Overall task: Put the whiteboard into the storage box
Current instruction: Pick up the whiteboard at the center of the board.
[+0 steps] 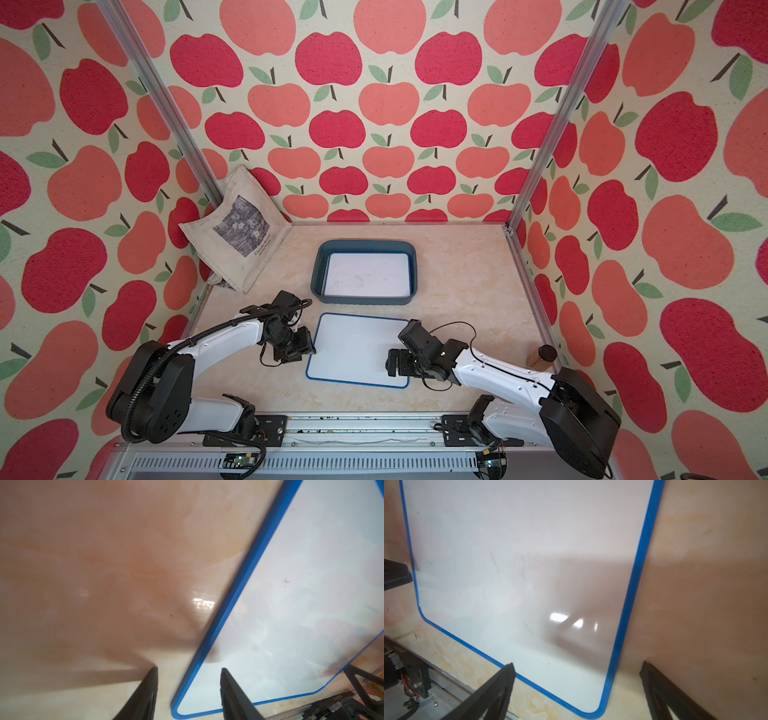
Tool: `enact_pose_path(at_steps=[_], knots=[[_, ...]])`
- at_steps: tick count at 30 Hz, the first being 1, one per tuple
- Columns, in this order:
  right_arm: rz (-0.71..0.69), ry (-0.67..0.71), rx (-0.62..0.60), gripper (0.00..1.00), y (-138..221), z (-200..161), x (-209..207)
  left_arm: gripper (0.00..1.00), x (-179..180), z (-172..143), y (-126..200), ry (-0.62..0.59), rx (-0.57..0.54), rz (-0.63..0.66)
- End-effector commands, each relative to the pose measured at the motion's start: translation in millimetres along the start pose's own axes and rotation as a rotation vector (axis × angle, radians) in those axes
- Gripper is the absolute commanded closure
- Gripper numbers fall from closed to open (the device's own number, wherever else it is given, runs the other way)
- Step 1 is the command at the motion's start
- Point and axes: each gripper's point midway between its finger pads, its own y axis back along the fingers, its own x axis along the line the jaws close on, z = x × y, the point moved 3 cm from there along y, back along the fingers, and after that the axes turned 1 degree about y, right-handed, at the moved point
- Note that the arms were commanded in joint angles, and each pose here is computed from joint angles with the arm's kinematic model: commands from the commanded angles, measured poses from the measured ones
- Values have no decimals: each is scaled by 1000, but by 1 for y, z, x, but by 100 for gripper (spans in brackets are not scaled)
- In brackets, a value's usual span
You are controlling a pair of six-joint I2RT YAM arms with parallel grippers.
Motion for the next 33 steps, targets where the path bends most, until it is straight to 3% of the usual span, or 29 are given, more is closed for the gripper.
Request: enact_pose_path(at_steps=[1, 7, 14, 24, 33], knots=[[-42, -9, 103, 1, -11, -21, -16, 49, 1, -8, -15, -44, 61, 27], [70, -57, 127, 1, -26, -30, -6, 49, -15, -32, -40, -134, 196, 60], [112, -80, 148, 1, -35, -36, -4, 48, -52, -48, -51, -173, 327, -178], [149, -68, 176, 1, -41, -41, 7, 48, -96, -39, -13, -226, 284, -547], [196, -35, 203, 1, -43, -46, 21, 47, -99, -34, 15, -210, 230, -718]])
